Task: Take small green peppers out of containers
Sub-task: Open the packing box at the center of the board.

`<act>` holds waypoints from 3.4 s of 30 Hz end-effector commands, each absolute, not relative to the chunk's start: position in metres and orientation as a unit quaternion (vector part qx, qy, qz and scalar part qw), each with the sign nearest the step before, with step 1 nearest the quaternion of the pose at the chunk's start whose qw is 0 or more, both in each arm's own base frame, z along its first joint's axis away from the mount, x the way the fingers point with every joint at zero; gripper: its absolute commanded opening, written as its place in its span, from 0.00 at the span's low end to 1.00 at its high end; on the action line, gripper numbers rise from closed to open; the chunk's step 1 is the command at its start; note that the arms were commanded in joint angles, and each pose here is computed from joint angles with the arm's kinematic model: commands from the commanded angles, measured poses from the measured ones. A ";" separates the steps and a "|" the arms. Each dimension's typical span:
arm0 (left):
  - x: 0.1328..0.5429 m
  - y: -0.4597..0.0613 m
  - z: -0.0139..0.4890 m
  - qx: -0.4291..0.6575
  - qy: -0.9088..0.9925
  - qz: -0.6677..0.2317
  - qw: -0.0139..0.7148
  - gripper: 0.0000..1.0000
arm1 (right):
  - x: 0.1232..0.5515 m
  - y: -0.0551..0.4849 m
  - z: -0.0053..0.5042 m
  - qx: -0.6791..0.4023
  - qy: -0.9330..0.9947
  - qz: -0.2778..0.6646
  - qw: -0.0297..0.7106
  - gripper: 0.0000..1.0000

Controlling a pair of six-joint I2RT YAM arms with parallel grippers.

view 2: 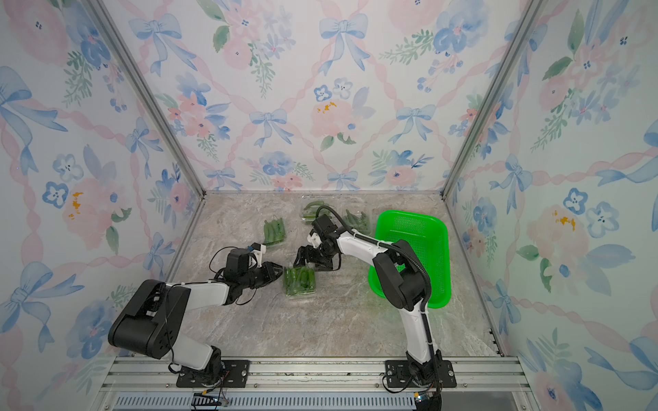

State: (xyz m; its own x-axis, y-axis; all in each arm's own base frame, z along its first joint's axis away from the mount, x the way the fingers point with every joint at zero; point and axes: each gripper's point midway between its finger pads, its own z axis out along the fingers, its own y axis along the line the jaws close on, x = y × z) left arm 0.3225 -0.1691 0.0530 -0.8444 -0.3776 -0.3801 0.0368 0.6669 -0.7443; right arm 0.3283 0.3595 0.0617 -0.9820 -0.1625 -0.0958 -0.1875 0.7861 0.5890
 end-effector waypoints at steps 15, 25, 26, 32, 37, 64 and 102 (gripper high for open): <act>0.332 -0.154 0.071 -0.138 0.881 -0.347 0.291 0.20 | 0.318 0.293 0.142 -0.151 0.968 0.103 0.170 0.81; 0.326 -0.151 0.057 -0.166 0.885 -0.340 0.273 0.11 | 0.283 0.368 0.128 -0.224 0.954 0.101 0.169 0.70; 0.326 -0.151 0.058 -0.168 0.884 -0.340 0.272 0.11 | 0.280 0.372 0.123 -0.226 0.955 0.097 0.167 0.70; 0.326 -0.152 0.058 -0.170 0.883 -0.344 0.271 0.12 | 0.268 0.397 0.106 -0.243 0.950 0.096 0.170 0.68; 0.326 -0.154 0.058 -0.170 0.882 -0.347 0.268 0.12 | 0.262 0.414 0.104 -0.254 0.945 0.100 0.179 0.68; 0.318 -0.156 0.056 -0.176 0.876 -0.364 0.265 0.12 | 0.270 0.435 0.066 -0.204 0.947 0.087 0.232 0.67; 0.313 -0.160 0.045 -0.181 0.873 -0.380 0.245 0.11 | 0.255 0.441 0.056 -0.195 0.938 0.121 0.260 0.66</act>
